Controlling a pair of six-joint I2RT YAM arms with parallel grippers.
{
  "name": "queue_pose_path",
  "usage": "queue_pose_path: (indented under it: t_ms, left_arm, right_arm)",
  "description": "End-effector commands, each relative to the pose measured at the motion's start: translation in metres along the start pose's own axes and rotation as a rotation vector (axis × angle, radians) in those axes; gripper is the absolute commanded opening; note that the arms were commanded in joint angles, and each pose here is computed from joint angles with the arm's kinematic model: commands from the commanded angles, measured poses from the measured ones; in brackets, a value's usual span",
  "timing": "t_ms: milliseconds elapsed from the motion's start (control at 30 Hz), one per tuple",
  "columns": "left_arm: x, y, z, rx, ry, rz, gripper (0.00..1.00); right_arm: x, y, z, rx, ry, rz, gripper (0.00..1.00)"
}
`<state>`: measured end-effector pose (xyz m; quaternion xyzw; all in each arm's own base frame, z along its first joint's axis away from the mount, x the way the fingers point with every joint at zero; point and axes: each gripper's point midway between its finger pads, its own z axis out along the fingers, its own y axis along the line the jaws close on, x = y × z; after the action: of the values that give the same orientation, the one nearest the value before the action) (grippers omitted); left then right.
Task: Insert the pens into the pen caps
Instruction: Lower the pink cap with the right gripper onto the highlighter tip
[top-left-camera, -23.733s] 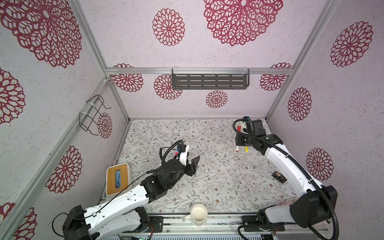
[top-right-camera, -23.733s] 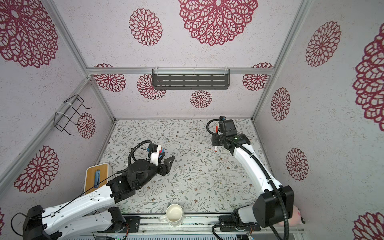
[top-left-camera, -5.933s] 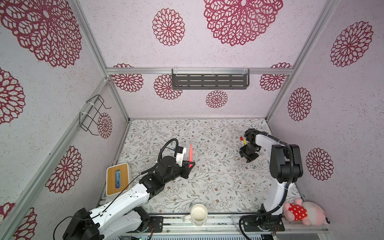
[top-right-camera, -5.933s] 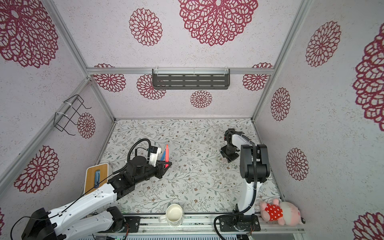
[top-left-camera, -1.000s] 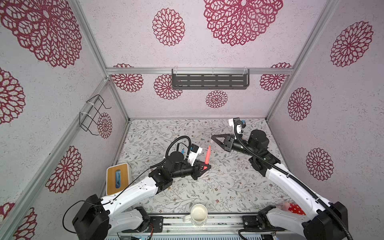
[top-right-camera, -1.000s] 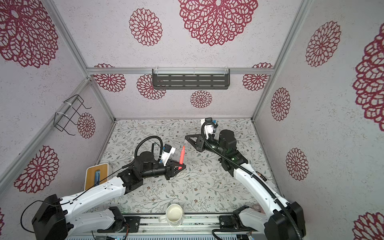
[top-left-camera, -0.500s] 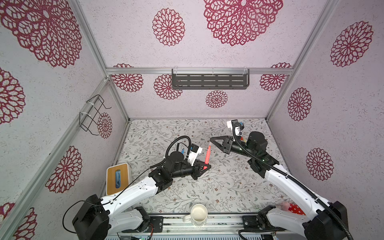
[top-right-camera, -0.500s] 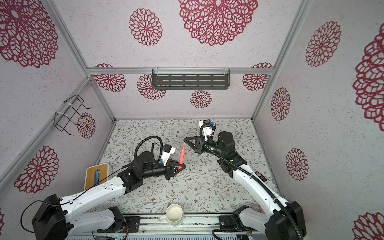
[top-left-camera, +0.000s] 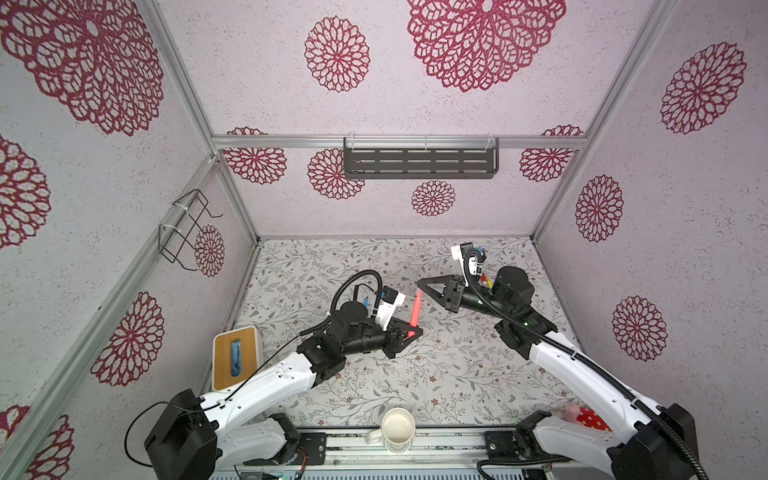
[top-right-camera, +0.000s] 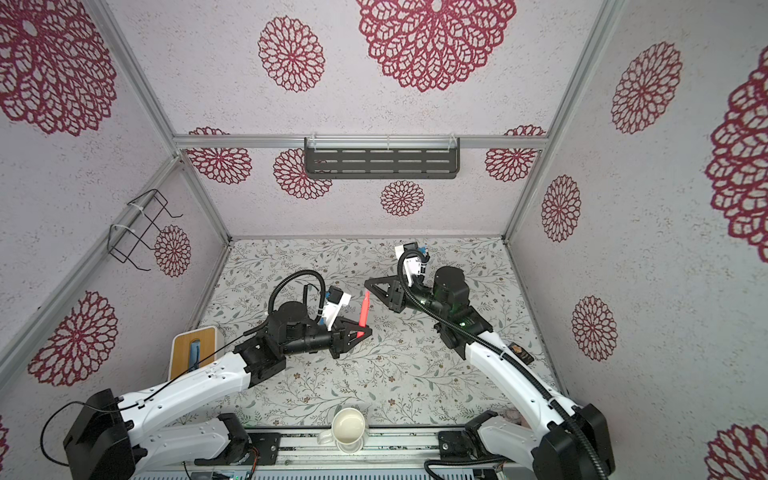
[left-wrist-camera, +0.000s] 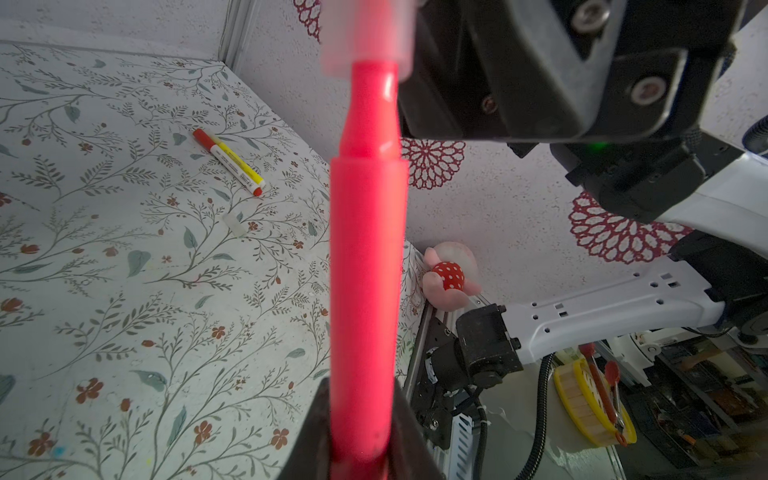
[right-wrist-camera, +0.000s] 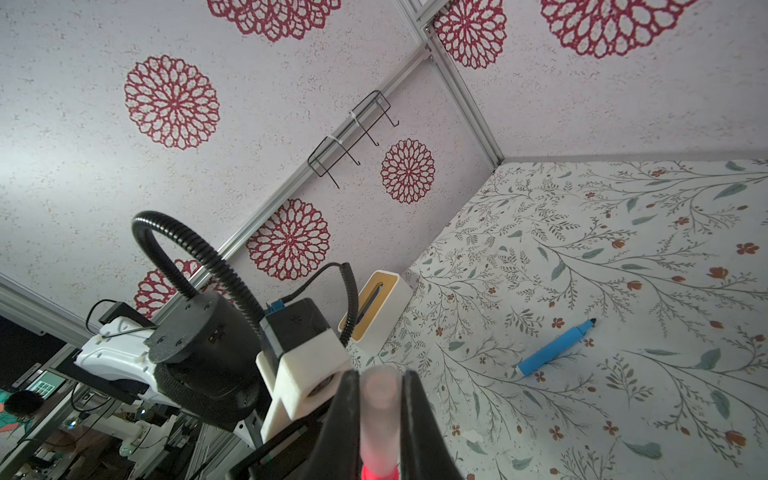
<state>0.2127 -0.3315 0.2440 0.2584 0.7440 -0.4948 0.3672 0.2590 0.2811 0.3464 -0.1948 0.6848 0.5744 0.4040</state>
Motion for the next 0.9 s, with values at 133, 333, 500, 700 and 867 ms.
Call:
queue_pose_path:
  t_ms: [133,333,500,700,867]
  left_arm:
    - [-0.022,-0.026,-0.006,0.074,-0.041,0.051,0.0]
    - [-0.029,-0.037,-0.012,0.104,-0.059,0.067,0.0]
    - [-0.038,-0.048,-0.018,0.132,-0.074,0.076,0.0]
    - [-0.045,-0.054,-0.024,0.14,-0.094,0.092,0.0]
    - [-0.05,-0.061,-0.026,0.164,-0.094,0.094,0.0]
  right_arm:
    - [-0.007,0.035,-0.006,-0.111,-0.02,-0.107,0.0]
    - [-0.003,0.044,-0.007,-0.146,-0.003,-0.137,0.0]
    - [-0.001,0.049,-0.01,-0.155,0.005,-0.153,0.0]
    - [0.007,0.054,-0.012,-0.155,0.02,-0.176,0.0]
    - [0.017,0.058,-0.01,-0.172,0.053,-0.19,0.0]
